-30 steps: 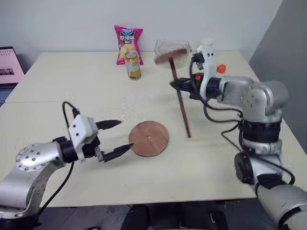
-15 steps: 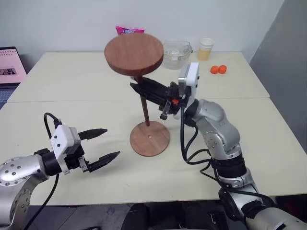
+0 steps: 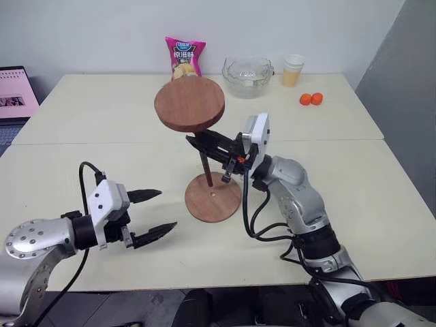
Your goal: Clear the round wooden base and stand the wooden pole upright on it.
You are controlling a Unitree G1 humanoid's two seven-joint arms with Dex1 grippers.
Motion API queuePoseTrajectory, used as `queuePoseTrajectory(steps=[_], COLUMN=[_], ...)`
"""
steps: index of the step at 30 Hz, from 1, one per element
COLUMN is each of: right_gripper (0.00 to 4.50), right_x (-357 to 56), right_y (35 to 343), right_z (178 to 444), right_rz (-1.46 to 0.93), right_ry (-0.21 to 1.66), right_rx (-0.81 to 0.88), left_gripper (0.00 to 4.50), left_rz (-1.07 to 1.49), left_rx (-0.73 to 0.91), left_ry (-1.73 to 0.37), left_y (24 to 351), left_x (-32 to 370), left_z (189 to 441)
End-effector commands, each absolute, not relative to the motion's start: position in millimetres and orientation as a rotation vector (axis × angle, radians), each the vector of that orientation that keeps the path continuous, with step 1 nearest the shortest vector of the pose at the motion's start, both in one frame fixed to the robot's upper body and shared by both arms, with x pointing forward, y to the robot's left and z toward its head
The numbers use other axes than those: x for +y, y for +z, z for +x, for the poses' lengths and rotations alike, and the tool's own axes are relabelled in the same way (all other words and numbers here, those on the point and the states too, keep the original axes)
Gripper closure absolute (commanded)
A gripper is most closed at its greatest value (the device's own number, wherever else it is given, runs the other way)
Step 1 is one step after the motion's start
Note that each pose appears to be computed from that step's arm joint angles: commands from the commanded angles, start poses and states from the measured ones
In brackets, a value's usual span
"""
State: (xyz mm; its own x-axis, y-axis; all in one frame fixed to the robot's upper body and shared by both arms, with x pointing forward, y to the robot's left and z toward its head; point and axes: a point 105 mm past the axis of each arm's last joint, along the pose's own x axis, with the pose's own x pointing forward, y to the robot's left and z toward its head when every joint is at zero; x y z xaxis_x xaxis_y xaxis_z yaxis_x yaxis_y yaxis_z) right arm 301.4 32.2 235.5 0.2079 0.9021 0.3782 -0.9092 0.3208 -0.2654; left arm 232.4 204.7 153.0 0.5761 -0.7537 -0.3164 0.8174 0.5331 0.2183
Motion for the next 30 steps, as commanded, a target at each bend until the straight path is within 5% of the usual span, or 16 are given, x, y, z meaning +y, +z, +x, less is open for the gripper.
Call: queuePoseTrajectory(steps=[1,30], right_gripper=[4.28,4.28], right_x=[31.6,37.8], right_y=[239.5,213.0], right_z=[295.8,289.8], right_rz=[0.009,-0.025], right_ry=[1.265,1.275], right_rx=[-0.555,-0.498], left_gripper=[0.00,0.00], left_rz=[0.401,0.411], left_rx=[0.176,0.189], left_ry=[-0.936,-0.937], left_y=[160.0,159.8], left_x=[205.2,205.2], left_z=[234.1,239.8])
